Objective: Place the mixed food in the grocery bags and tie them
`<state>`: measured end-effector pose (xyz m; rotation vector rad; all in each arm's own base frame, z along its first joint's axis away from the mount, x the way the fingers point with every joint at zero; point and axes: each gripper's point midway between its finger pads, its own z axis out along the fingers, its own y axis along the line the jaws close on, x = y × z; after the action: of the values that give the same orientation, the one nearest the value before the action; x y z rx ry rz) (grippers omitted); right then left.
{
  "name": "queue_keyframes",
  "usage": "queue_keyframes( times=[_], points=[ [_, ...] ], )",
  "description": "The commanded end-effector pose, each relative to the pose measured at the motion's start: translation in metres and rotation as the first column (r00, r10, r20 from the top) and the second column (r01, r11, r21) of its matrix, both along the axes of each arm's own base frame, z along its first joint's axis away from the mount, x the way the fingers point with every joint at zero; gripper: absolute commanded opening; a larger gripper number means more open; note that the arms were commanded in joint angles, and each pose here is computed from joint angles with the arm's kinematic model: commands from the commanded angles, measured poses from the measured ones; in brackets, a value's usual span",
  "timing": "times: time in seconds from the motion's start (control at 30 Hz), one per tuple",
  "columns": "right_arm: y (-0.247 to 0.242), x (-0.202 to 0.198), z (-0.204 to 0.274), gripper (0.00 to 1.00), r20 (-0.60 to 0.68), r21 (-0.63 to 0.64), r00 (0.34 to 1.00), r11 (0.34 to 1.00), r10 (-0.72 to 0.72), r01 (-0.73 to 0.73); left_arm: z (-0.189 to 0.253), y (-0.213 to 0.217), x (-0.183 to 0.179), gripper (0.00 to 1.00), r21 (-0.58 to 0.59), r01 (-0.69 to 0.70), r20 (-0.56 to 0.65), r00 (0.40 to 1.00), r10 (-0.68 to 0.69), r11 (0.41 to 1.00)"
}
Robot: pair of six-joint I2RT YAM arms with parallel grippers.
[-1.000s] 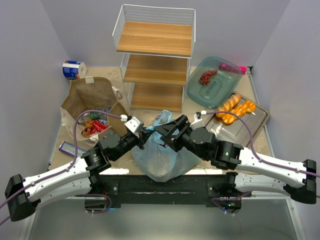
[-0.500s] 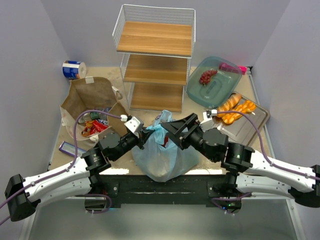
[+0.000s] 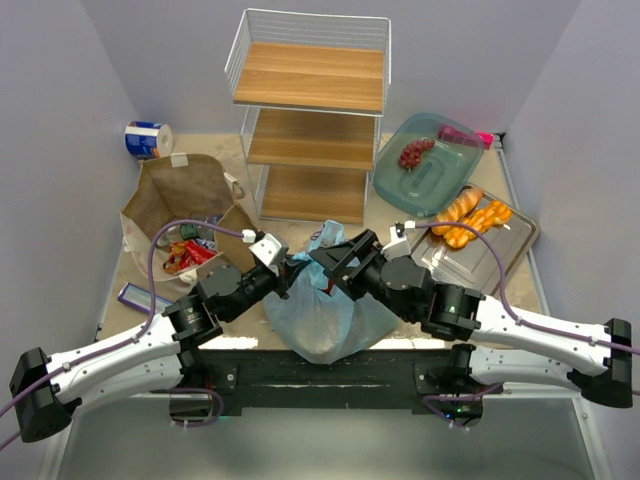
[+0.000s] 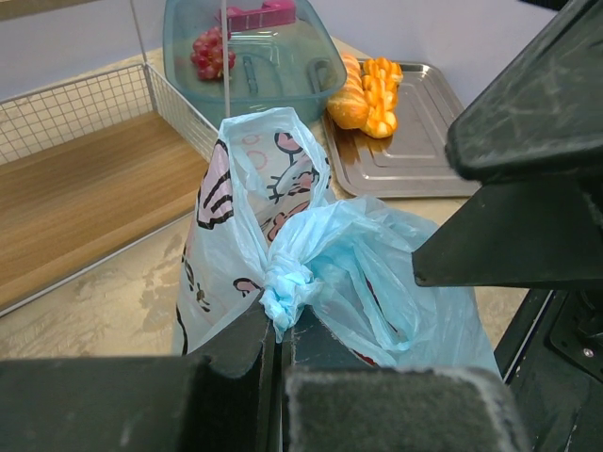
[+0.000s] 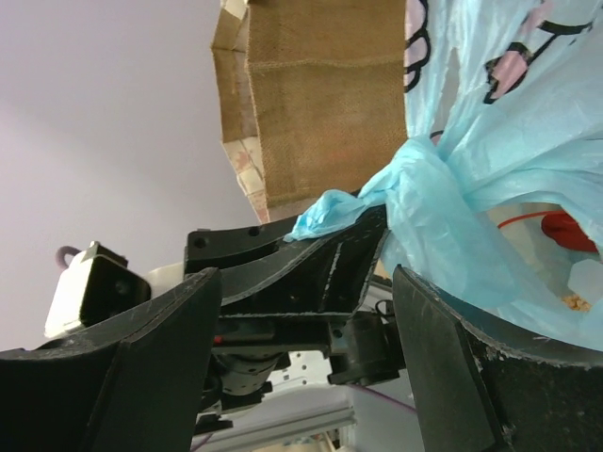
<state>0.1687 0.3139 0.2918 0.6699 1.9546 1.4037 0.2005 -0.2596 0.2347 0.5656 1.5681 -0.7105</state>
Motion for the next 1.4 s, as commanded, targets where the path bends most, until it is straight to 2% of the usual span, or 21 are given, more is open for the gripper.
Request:
queue_keyframes(
  times=[0.0, 0.47, 0.73, 0.93, 1.1, 1.27, 1.37],
  points=[
    [0.001, 0.008, 0.01, 0.77, 0.029, 0.06, 0.999, 0.997, -0.044, 0.042, 0.029, -0.003, 0.0, 0.0, -0.074, 0.01, 0.062, 0.998, -0.005, 0.997],
    [0.003, 0.015, -0.033, 0.78, -0.037, -0.025, 0.995, 0.995, -0.094, 0.093, 0.033, -0.007, -0.007, 0.0, -0.092, 0.043, 0.072, 0.997, -0.036, 0.995],
    [0.007, 0.023, -0.054, 0.78, -0.07, -0.005, 0.987, 0.99, -0.141, 0.141, 0.035, -0.009, -0.013, 0.0, -0.106, 0.069, 0.077, 0.995, -0.061, 0.992],
    [0.01, 0.033, -0.045, 0.76, -0.073, 0.076, 0.979, 0.977, -0.191, 0.197, 0.033, -0.01, -0.018, 0.0, -0.119, 0.085, 0.076, 0.994, -0.076, 0.989],
    [0.005, 0.043, -0.04, 0.7, -0.073, 0.13, 0.963, 0.955, -0.258, 0.266, 0.033, -0.011, -0.023, 0.0, -0.138, 0.109, 0.086, 0.992, -0.098, 0.984],
    [-0.003, 0.049, -0.041, 0.6, -0.065, 0.125, 0.949, 0.941, -0.31, 0.316, 0.029, -0.013, -0.03, 0.0, -0.144, 0.137, 0.091, 0.988, -0.125, 0.98],
    [-0.011, 0.052, -0.047, 0.5, -0.07, 0.12, 0.936, 0.928, -0.346, 0.352, 0.028, -0.015, -0.036, 0.0, -0.157, 0.17, 0.103, 0.983, -0.155, 0.973]
  ],
)
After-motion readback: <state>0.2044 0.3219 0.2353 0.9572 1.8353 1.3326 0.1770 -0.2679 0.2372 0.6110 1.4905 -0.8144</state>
